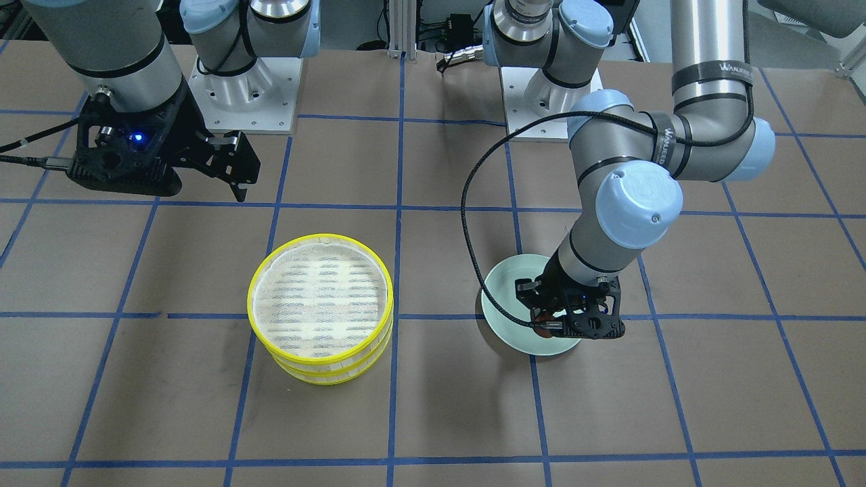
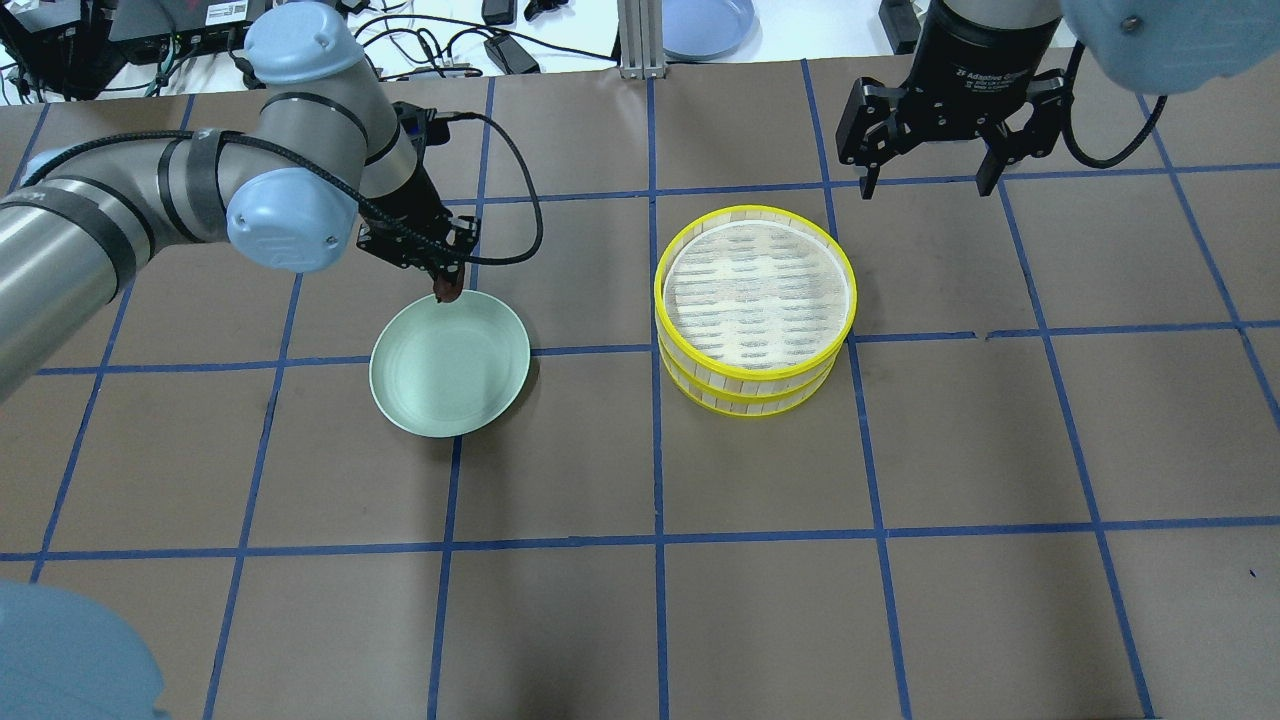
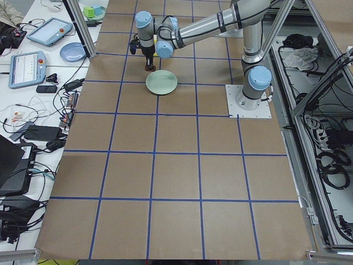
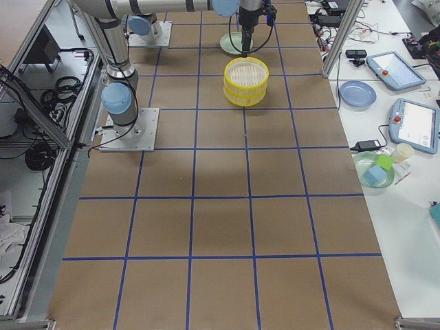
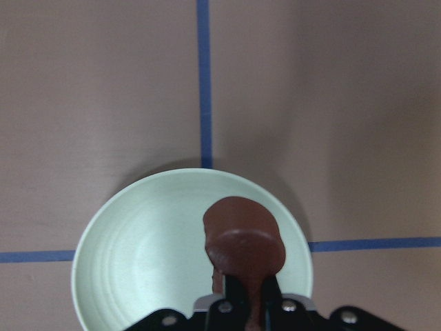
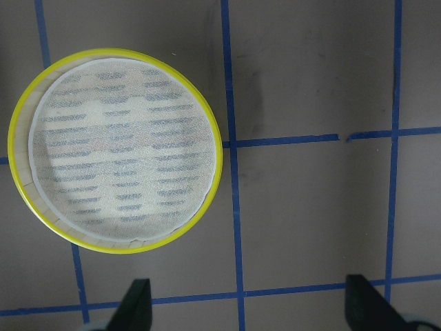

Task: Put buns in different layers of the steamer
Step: 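Carry the brown bun over the steamer's top layer and lower it with the left gripper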

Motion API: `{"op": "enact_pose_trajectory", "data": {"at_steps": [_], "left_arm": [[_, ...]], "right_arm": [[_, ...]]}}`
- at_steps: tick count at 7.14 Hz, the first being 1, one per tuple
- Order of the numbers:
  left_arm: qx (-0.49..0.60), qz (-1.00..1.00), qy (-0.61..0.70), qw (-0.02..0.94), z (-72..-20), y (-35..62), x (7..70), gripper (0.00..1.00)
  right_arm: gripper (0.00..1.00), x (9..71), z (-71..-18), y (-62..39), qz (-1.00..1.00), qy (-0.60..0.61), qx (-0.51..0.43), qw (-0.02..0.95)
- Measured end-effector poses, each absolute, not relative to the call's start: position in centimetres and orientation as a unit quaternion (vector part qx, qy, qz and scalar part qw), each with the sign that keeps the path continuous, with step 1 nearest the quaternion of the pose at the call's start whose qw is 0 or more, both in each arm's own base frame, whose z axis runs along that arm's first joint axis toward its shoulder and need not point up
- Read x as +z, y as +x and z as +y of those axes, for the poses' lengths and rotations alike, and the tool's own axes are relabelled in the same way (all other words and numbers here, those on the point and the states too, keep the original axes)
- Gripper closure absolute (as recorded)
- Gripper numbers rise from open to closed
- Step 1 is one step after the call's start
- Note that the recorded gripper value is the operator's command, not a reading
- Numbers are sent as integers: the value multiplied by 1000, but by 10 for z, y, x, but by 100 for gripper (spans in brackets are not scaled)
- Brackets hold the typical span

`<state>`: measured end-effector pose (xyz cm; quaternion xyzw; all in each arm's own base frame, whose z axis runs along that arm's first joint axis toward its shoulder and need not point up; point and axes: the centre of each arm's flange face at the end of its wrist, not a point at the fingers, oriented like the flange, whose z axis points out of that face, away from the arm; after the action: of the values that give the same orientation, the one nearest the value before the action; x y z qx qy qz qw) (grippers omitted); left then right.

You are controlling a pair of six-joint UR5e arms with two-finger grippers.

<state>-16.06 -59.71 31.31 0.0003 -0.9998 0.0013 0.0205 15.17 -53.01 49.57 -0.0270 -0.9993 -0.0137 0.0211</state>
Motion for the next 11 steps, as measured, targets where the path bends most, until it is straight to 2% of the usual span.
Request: {"op": "enact_pose_trajectory", "data": {"at_steps": [3, 6, 8, 9, 11], "left_arm": [[36, -996, 72, 45, -573, -286, 359, 100], [26, -977, 167, 131, -549, -371, 354, 100], [13, -972, 186, 141, -536, -414, 323, 5], [9, -973, 186, 139, -534, -423, 310, 0], [10, -974, 182, 134, -532, -427, 301, 0]], "right_arm": [[0, 486, -521, 150, -999, -28, -6, 26], [0, 477, -509, 148, -999, -29, -6, 27], [0, 476, -508, 148, -999, -28, -7, 27], [0, 476, -508, 148, -999, -28, -7, 28], [0, 476, -508, 148, -999, -29, -7, 28]]}}
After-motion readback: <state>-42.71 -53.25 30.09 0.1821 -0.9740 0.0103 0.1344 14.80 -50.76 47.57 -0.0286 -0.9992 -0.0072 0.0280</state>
